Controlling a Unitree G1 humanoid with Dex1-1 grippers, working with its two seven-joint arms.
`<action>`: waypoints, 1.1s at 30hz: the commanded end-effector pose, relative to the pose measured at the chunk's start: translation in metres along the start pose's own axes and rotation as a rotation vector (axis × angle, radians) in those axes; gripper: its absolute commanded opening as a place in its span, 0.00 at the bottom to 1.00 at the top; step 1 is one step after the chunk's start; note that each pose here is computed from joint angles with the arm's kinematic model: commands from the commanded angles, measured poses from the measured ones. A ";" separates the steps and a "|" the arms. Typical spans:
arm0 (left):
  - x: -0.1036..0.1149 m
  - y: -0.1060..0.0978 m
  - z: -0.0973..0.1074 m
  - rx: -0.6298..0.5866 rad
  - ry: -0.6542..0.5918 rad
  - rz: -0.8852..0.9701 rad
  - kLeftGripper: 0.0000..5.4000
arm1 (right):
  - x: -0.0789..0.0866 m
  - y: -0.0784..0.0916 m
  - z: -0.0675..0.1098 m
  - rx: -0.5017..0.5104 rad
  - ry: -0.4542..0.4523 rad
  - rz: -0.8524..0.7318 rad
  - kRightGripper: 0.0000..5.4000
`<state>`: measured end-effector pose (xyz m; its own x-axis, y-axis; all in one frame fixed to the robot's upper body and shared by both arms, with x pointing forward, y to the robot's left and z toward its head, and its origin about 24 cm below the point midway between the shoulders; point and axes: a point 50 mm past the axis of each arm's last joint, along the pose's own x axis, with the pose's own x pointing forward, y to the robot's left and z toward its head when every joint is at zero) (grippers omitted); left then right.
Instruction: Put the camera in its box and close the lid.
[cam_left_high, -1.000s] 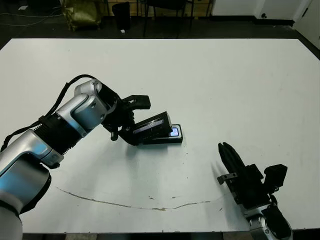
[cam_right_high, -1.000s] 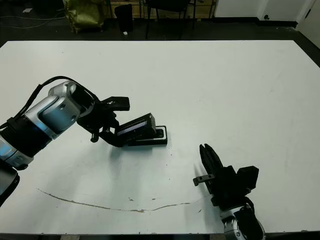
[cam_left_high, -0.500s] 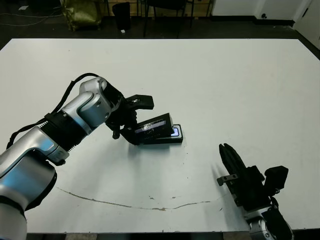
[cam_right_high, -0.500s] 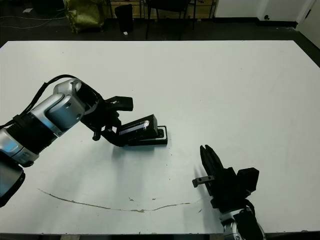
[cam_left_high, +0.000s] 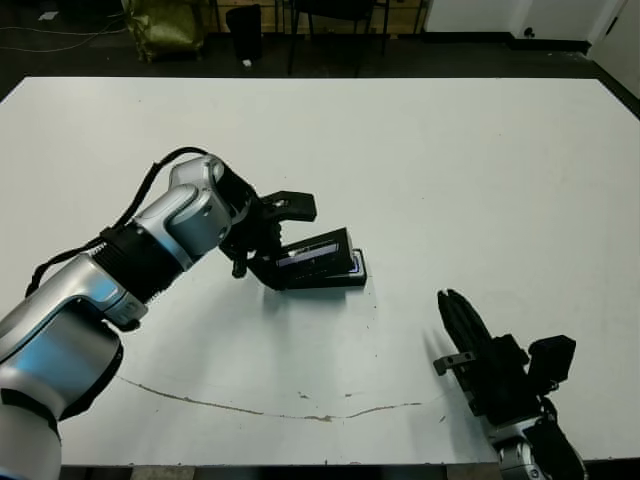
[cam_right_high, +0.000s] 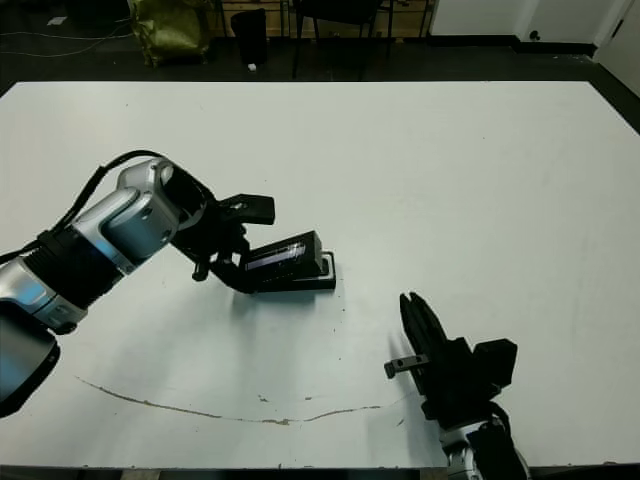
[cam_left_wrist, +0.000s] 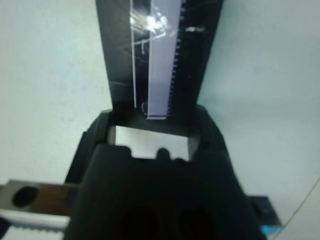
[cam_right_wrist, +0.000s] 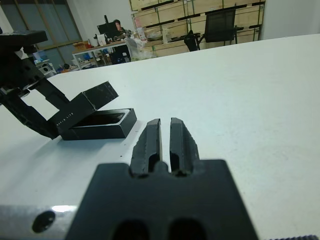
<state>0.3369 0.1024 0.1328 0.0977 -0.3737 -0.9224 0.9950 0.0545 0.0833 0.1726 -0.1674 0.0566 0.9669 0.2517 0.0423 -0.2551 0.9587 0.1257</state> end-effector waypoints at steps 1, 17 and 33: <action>0.013 -0.006 0.006 -0.002 -0.006 -0.080 0.35 | -0.005 -0.001 -0.003 0.018 0.044 -0.029 0.00; 0.020 -0.008 0.018 0.026 -0.002 -0.063 0.35 | -0.007 0.002 -0.001 0.006 0.047 -0.051 0.00; 0.028 -0.014 0.025 0.073 -0.019 -0.102 0.35 | -0.014 0.006 0.003 0.001 0.070 -0.085 0.00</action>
<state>0.3377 0.0839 0.1332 0.0950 -0.3620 -0.9273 0.9953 0.0166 0.0955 0.1670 -0.1625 0.0693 0.9791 0.2001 0.0354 -0.2030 0.9711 0.1256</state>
